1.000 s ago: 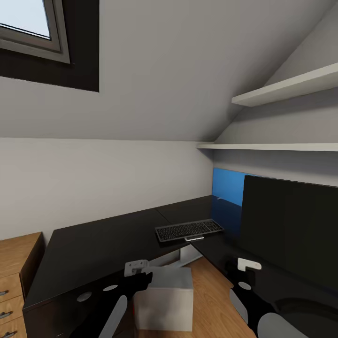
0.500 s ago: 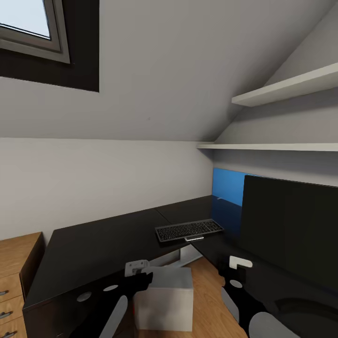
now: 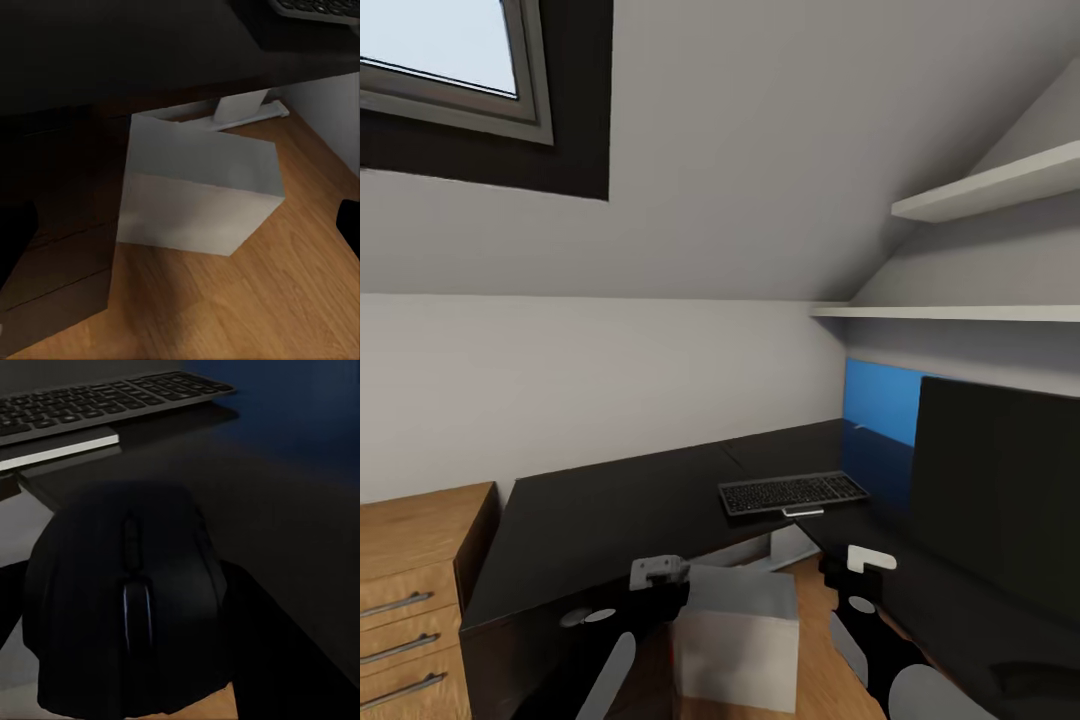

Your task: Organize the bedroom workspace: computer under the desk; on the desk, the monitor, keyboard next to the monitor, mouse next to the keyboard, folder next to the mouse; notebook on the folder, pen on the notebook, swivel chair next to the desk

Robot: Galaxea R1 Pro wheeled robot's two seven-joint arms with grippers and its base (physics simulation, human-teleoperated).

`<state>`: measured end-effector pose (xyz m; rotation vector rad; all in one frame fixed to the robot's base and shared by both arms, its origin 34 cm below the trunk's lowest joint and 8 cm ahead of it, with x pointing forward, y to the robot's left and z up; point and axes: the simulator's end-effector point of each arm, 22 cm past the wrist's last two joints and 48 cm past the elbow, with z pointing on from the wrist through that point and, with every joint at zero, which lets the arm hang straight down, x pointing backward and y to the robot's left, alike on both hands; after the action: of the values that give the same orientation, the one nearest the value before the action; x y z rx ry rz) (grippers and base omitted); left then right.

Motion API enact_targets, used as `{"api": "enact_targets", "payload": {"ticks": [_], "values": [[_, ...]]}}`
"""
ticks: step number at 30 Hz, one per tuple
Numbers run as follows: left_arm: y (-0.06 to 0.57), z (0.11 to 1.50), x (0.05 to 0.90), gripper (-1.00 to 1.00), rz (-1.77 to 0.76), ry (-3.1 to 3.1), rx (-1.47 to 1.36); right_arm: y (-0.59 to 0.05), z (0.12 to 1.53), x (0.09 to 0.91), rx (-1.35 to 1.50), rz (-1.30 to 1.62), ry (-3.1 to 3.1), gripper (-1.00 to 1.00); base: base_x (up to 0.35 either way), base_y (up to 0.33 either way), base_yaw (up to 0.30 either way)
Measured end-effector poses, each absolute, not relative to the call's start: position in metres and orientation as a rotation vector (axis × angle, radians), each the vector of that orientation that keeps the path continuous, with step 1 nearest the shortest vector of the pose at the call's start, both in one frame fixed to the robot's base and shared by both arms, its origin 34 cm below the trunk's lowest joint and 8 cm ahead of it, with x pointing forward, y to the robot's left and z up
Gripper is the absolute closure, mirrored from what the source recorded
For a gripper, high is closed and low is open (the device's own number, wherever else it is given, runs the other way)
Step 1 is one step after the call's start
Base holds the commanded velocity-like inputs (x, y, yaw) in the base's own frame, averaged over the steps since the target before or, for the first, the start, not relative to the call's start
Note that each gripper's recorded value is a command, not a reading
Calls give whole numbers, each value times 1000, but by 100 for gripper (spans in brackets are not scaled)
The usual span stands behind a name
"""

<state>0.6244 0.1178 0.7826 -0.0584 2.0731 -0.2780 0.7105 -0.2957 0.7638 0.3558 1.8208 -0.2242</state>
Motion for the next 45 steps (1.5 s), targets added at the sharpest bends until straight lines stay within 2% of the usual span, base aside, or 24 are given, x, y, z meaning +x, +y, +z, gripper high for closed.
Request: {"api": "enact_targets", "payload": {"ticks": [7, 27, 45], "values": [[127, 795, 618, -100, -275, 2026, -60, -296, 767, 712, 356, -223, 1814, 100, 0, 0, 263], [203, 870, 595, -100, -209, 1826, -92, -262, 866, 736, 330, -111, 1790, 100, 0, 0, 271], [201, 864, 594, -100, -214, 1843, -96, -257, 832, 720, 312, -122, 1843, 100, 0, 0, 273]]}}
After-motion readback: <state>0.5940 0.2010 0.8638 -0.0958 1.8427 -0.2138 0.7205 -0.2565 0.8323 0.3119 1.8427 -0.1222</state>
